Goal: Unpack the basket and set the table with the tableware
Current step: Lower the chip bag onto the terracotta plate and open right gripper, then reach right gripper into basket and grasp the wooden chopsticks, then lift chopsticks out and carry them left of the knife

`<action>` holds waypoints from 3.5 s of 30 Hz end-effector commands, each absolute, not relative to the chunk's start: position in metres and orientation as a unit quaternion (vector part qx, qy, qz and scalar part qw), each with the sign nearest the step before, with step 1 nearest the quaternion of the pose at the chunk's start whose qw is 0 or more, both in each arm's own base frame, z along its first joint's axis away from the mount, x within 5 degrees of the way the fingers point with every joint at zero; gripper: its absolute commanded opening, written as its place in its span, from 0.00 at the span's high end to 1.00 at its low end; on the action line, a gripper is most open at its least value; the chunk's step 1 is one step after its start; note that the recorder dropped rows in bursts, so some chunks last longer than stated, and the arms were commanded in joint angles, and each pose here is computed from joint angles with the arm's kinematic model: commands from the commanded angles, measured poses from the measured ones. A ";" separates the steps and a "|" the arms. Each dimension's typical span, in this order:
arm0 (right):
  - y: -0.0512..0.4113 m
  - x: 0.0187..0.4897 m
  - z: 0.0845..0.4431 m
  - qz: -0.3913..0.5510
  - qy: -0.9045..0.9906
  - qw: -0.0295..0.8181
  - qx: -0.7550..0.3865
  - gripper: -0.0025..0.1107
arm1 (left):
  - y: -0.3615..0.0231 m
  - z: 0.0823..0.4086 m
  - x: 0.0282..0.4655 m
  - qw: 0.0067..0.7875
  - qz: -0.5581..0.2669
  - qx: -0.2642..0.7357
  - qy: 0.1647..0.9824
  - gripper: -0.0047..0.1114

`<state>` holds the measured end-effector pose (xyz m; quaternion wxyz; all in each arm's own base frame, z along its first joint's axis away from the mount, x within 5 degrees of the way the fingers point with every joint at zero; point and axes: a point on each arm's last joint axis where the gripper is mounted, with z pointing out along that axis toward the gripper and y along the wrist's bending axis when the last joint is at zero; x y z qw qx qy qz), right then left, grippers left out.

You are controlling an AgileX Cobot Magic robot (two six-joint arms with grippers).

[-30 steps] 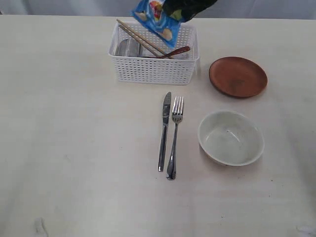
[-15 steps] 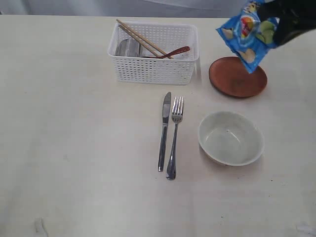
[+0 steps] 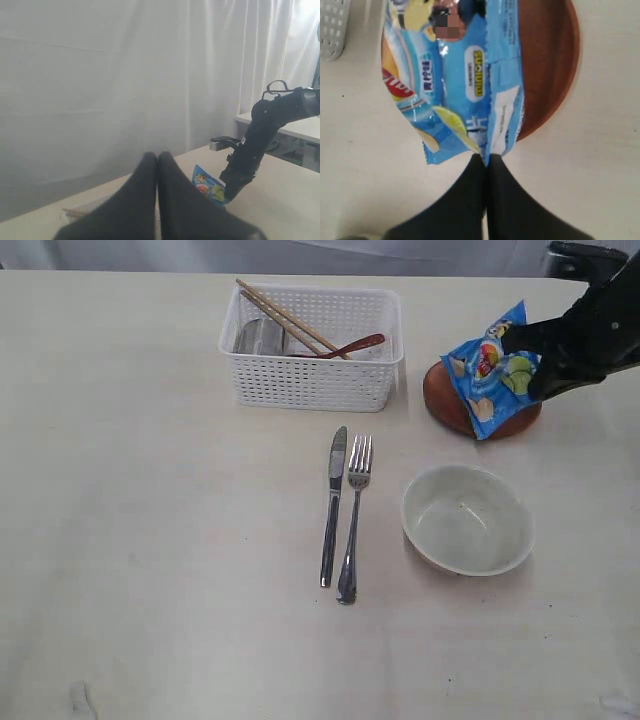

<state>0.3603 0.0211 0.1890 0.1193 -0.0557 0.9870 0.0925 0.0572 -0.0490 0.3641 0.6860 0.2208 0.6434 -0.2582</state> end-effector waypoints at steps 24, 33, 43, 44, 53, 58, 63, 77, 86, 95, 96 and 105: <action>0.042 0.343 0.285 0.176 0.946 0.253 -0.101 0.45 | -0.075 0.350 0.098 0.629 -0.269 0.190 0.705 0.96; 0.165 0.349 0.299 0.175 0.895 0.327 -0.249 0.45 | -0.075 0.372 0.093 0.624 -0.296 0.181 0.701 0.96; 0.271 0.423 0.220 0.076 0.910 0.243 -0.329 0.52 | -0.056 0.341 0.053 0.577 -0.293 0.229 0.727 0.96; 0.272 0.429 0.219 0.054 0.910 0.254 -0.323 0.52 | -0.056 0.341 0.053 0.576 -0.292 0.231 0.728 0.96; 0.284 0.445 0.182 0.033 0.888 0.226 -0.400 0.52 | -0.056 0.339 0.053 0.571 -0.292 0.233 0.731 0.96; 0.280 0.451 0.168 0.018 0.891 0.220 -0.396 0.52 | -0.056 0.339 0.053 0.570 -0.292 0.234 0.731 0.96; 0.279 0.455 0.163 0.001 0.885 0.232 -0.403 0.52 | -0.056 0.339 0.053 0.569 -0.291 0.234 0.732 0.96; 0.280 0.456 0.155 -0.005 0.879 0.225 -0.419 0.98 | -0.056 0.339 0.053 0.569 -0.291 0.234 0.732 0.96; 0.275 0.450 0.187 -0.006 0.877 0.230 -0.421 0.98 | -0.056 0.339 0.053 0.569 -0.291 0.234 0.732 0.96; 0.269 0.434 0.241 0.004 0.876 0.246 -0.415 0.98 | -0.056 0.339 0.053 0.570 -0.289 0.236 0.732 0.96; 0.268 0.432 0.247 0.005 0.876 0.248 -0.414 0.98 | -0.056 0.339 0.053 0.570 -0.289 0.236 0.732 0.96; 0.274 0.420 0.281 0.076 0.869 0.280 -0.401 0.98 | -0.056 0.338 0.053 0.570 -0.288 0.237 0.732 0.96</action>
